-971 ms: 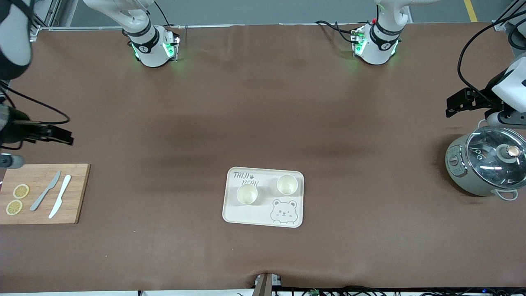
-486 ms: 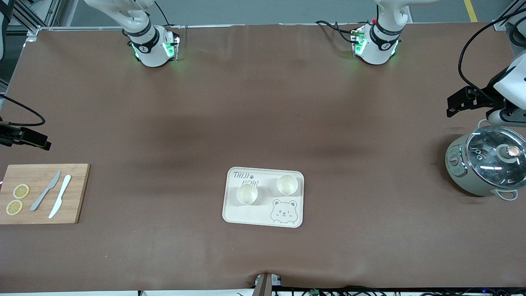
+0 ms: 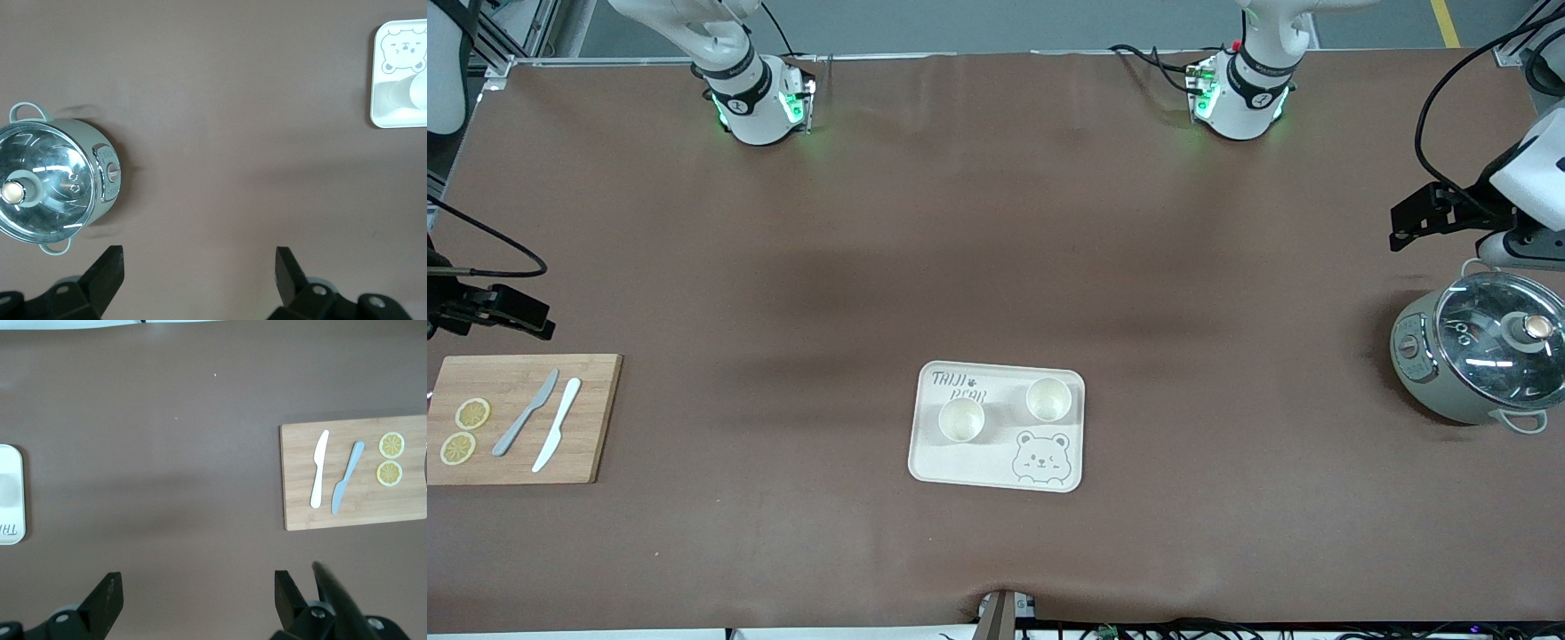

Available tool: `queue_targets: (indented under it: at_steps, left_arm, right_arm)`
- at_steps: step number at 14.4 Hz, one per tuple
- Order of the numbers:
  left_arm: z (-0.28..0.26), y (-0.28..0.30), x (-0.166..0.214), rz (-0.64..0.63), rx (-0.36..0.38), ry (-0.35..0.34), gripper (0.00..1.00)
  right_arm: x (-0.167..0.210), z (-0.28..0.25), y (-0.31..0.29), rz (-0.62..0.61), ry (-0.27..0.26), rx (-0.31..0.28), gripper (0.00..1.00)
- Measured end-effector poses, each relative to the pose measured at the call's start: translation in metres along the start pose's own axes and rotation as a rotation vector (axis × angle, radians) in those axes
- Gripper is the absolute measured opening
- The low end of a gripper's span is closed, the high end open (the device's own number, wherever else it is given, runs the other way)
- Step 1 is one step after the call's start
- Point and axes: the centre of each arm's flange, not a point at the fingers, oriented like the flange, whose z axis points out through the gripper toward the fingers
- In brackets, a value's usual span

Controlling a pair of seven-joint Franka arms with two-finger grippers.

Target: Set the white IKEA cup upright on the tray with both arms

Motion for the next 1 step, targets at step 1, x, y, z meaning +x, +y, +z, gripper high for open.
queue_targets:
  at_steps: [1]
  left_arm:
    - [0.0,0.0004,0.0,0.001,0.0,0.0,1.0]
  right_arm:
    - [0.0005,-0.0005,-0.0006,-0.001,0.005,0.002,1.0]
